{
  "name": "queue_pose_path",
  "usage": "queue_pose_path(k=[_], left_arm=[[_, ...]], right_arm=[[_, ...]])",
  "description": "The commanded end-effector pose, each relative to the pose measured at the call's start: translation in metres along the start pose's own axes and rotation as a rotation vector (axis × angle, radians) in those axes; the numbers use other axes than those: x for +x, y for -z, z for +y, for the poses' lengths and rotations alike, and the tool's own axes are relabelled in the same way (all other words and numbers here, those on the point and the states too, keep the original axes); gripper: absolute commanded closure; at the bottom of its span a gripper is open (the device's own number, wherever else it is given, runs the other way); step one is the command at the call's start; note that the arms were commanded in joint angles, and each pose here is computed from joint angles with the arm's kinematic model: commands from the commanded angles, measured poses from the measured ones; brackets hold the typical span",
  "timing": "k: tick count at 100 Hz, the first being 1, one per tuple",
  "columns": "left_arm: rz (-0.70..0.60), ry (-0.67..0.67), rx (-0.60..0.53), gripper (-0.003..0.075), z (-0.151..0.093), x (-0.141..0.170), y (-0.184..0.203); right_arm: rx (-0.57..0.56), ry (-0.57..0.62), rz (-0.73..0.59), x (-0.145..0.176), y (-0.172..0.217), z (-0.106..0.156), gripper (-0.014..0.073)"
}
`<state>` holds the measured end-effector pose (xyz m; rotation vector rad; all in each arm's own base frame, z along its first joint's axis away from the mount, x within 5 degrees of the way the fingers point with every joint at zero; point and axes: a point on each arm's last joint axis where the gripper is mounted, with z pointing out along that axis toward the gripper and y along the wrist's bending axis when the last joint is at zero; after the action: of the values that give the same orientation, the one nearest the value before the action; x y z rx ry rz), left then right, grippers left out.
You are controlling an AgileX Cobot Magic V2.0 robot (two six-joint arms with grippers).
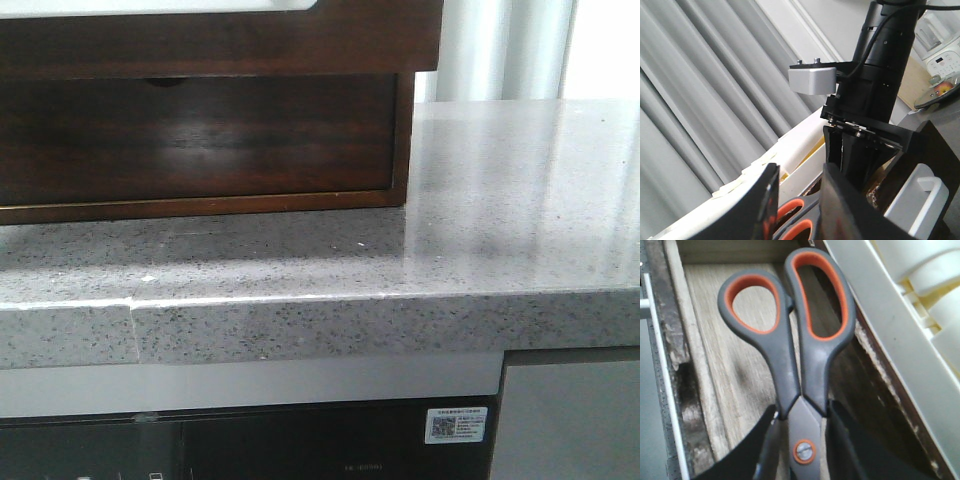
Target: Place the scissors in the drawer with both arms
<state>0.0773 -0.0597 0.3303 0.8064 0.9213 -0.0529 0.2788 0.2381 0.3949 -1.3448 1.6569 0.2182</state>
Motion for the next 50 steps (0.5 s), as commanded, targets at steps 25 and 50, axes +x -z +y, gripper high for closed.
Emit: queue_pose_path(k=[25,50], left_arm=[[-0.063,0.038,-0.024,0.0563,0.0065,-0.0104,-0.0024],[-0.063,0.038,-0.024,0.0563,0.0065,-0.0104,-0.0024]], right_arm=[[0.088,0.017,-0.108,-0.0189,0.0224,-0.0095,0.0383],[0.088,0.017,-0.108,-0.0189,0.0224,-0.0095,0.0383]])
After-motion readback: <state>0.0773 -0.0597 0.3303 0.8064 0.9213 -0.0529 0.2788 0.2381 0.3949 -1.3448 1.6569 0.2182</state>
